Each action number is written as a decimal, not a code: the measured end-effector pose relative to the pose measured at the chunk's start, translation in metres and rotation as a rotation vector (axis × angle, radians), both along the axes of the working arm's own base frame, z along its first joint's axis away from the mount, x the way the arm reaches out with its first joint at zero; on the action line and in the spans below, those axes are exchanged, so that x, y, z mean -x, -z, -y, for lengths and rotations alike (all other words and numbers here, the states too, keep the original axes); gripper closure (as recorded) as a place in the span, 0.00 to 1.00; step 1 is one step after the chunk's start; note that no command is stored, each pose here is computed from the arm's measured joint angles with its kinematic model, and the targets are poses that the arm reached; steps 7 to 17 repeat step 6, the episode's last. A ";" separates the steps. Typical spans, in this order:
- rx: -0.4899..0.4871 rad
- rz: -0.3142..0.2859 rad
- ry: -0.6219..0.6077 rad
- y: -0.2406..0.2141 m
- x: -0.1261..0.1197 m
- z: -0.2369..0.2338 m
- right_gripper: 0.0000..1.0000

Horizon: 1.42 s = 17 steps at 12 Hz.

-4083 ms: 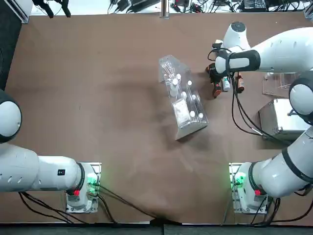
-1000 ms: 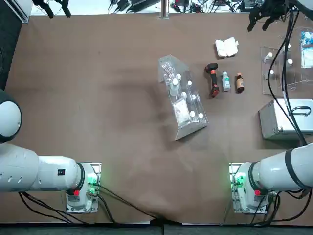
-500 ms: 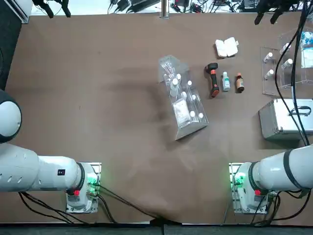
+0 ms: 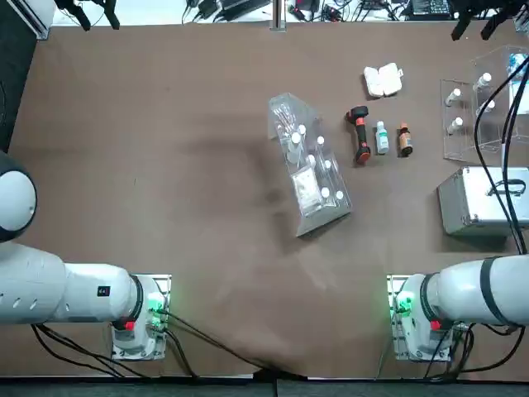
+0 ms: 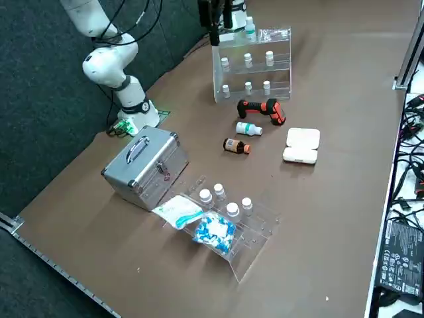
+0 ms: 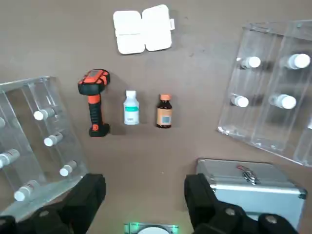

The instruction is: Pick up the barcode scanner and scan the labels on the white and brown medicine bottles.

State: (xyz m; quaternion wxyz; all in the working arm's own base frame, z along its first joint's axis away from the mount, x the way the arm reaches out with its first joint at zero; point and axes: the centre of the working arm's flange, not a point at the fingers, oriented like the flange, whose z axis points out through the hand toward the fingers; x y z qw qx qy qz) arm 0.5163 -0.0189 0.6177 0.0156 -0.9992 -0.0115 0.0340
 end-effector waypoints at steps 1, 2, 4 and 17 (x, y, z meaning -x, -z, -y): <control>0.011 0.006 -0.005 -0.002 0.007 0.000 0.00; 0.016 0.010 -0.010 -0.002 0.013 -0.002 0.00; 0.016 0.022 -0.010 -0.002 0.018 -0.007 0.00; 0.014 0.027 -0.018 -0.001 0.018 -0.011 0.00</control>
